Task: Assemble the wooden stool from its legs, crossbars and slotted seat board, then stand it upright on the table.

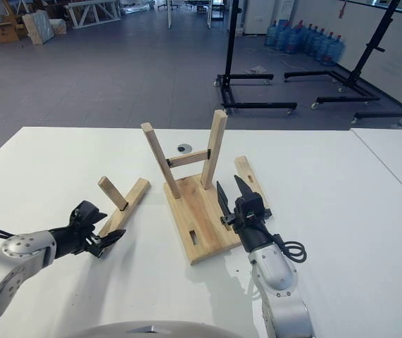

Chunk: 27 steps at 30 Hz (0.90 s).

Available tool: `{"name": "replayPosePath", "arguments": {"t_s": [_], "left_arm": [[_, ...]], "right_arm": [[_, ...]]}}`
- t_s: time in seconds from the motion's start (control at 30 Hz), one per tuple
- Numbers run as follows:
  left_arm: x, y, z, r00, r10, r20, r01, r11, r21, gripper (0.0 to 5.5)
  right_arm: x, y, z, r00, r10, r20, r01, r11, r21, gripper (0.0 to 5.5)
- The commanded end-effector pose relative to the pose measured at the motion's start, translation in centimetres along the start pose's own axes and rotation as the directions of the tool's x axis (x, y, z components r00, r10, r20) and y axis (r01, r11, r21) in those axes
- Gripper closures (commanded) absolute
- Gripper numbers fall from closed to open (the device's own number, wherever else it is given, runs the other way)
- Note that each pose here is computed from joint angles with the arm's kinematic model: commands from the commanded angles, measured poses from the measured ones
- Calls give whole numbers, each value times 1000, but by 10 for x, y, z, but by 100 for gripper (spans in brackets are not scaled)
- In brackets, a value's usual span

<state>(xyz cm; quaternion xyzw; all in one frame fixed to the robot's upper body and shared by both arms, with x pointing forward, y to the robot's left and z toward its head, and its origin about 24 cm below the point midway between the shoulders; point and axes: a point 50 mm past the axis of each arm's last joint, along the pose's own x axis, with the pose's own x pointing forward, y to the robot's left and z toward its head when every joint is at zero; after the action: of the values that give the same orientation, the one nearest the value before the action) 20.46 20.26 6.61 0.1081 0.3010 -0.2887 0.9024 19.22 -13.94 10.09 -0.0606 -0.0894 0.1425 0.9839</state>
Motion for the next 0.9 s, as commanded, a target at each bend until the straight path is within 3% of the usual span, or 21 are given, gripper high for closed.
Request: {"name": "replayPosePath", "arguments": {"t_s": [0.03,0.13,0.3,0.57,0.9], "left_arm": [[14,2,-5,997,60,-49,-60,998,16,144],[15,11,-13,987,139,-87,-136,990,39,144],[12,14,2,990,141,25,-141,990,4,144],[14,4,-31,980,35,-195,-28,999,36,144],[12,7,-35,970,42,-239,-24,997,77,291]], "right_arm": [[4,1,1,1000,11,6,-11,1000,-6,329],[3,1,0,1000,17,2,-17,1000,-5,329],[4,1,0,1000,21,7,-21,1000,-10,329],[5,1,-1,1000,18,4,-18,1000,-13,329],[7,2,-1,1000,7,8,-7,1000,-20,329]]}}
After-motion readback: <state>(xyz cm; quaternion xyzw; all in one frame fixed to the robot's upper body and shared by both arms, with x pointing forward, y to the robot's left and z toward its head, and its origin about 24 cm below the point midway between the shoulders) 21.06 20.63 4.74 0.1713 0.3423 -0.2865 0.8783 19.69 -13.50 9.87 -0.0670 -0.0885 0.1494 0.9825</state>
